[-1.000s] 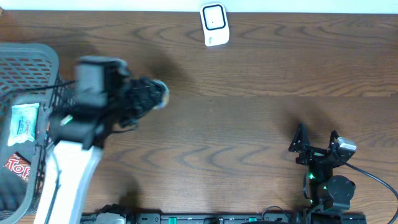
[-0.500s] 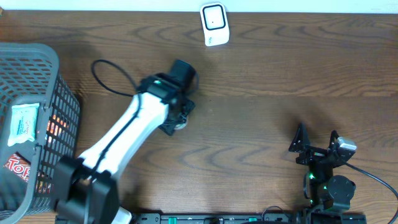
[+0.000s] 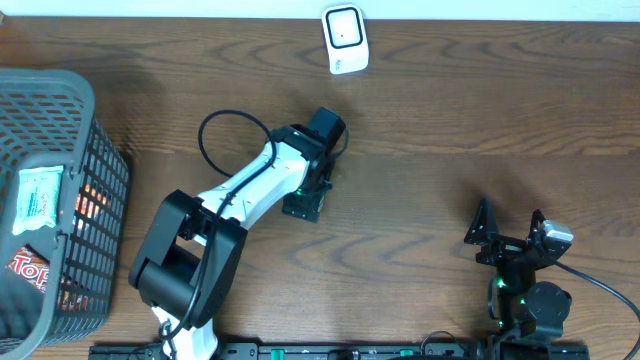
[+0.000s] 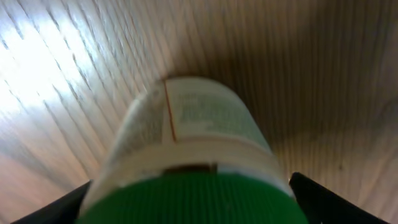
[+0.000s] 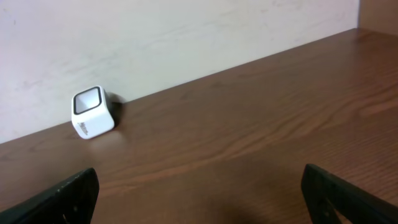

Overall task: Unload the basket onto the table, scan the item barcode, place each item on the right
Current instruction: 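Lift jar out and place it on table center with left gripper, then reach left gripper into basket and grasp orange snack box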

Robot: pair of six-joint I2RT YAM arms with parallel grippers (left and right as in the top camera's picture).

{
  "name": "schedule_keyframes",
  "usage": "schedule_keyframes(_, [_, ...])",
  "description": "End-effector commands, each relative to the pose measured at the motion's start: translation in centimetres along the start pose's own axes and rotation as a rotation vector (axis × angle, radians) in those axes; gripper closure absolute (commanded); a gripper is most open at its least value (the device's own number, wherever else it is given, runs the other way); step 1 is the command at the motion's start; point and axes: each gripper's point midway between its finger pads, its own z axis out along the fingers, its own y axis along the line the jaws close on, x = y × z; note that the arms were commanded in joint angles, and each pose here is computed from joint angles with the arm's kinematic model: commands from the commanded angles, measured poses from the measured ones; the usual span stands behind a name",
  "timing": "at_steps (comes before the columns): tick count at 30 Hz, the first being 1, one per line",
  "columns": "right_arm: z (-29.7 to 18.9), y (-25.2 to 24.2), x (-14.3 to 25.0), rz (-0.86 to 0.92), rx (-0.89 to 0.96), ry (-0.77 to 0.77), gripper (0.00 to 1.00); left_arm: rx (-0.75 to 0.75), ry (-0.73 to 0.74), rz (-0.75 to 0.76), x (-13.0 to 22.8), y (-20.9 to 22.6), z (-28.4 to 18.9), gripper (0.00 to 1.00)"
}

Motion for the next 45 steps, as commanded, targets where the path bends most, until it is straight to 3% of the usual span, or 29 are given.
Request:
schedule_keyframes(1, [0.0,0.1,0.2,0.003,-0.003,0.005,0.01,0.070,0.065,0.003,0.8,-1.4,-2.9,0.12])
schedule_keyframes(8, [0.0,0.1,0.2,0.003,-0.003,0.005,0.01,0.369,-0.007,0.201,0.1,-3.3,-13.2,0.11])
schedule_keyframes(11, [0.0,0.1,0.2,0.003,-0.003,0.005,0.01,0.582,-0.178,0.355,-2.0,-3.9,-21.0,0.11])
schedule_keyframes(14, [0.0,0.1,0.2,0.003,-0.003,0.005,0.01,0.736,-0.497,0.581,-5.7,-2.8,-30.3,0.11])
schedule_keyframes(15, [0.0,0.1,0.2,0.003,-0.003,0.005,0.01,0.733,-0.596,0.585,-7.5,-1.7,-32.5,0.11])
schedule_keyframes(17, [0.0,0.1,0.2,0.003,-0.004,0.006,0.01,0.663,-0.798,0.435,-13.1,2.9,-36.9,0.11])
schedule_keyframes(21, [0.0,0.1,0.2,0.003,-0.003,0.005,0.01,0.565,-0.962,0.155,-20.3,10.8,-41.6,0.11])
schedule_keyframes(27, [0.0,0.1,0.2,0.003,-0.003,0.005,0.01,0.356,-1.004,-0.006,-26.6,16.7,-41.4,0.07])
schedule_keyframes(31, [0.0,0.1,0.2,0.003,-0.004,0.006,0.01,0.244,-0.820,0.005,-30.9,17.5,-37.4,0.07])
schedule_keyframes(35, [0.0,0.1,0.2,0.003,-0.003,0.005,0.01,0.145,-0.647,-0.081,-34.2,18.9,-33.1,0.07])
schedule_keyframes(42, [0.0,0.1,0.2,0.003,-0.003,0.005,0.01,-0.037,-0.408,-0.001,-37.4,18.6,-25.7,0.08])
schedule_keyframes(45, [0.0,0.1,0.2,0.003,-0.003,0.005,0.01,-0.033,-0.350,0.124,-38.8,16.9,-23.3,0.08])
